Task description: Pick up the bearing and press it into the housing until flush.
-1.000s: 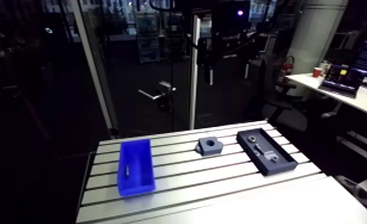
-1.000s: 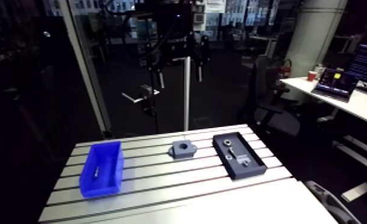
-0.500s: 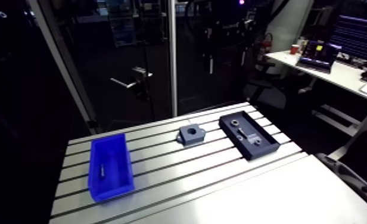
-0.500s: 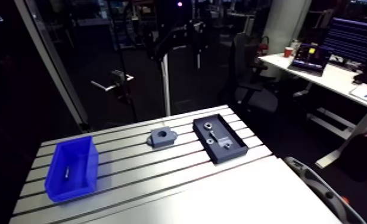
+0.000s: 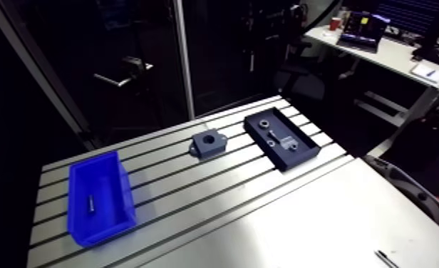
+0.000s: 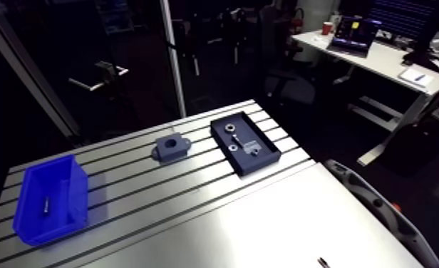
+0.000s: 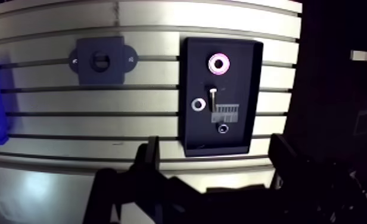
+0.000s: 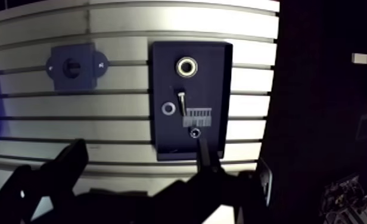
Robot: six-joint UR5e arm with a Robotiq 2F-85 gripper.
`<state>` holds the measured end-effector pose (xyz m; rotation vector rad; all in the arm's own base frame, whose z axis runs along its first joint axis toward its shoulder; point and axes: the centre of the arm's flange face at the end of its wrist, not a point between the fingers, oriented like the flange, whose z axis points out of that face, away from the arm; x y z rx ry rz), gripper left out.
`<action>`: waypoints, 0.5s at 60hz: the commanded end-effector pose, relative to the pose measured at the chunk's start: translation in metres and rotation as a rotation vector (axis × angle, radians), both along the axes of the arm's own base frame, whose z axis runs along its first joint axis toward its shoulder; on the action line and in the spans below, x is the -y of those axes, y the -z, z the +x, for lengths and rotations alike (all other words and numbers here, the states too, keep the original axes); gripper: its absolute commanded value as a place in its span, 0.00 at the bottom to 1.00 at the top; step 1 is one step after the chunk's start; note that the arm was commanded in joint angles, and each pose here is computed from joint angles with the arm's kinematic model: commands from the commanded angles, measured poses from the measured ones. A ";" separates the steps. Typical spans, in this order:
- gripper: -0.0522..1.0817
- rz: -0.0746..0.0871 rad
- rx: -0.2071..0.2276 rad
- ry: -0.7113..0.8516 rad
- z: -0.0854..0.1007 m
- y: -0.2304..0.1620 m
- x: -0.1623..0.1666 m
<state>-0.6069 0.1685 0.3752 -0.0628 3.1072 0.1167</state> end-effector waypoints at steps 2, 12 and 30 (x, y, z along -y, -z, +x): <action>0.05 -0.019 0.014 0.029 -0.022 0.060 -0.055; 0.05 -0.024 0.020 0.041 -0.028 0.073 -0.059; 0.05 -0.040 0.014 0.052 -0.037 0.096 -0.061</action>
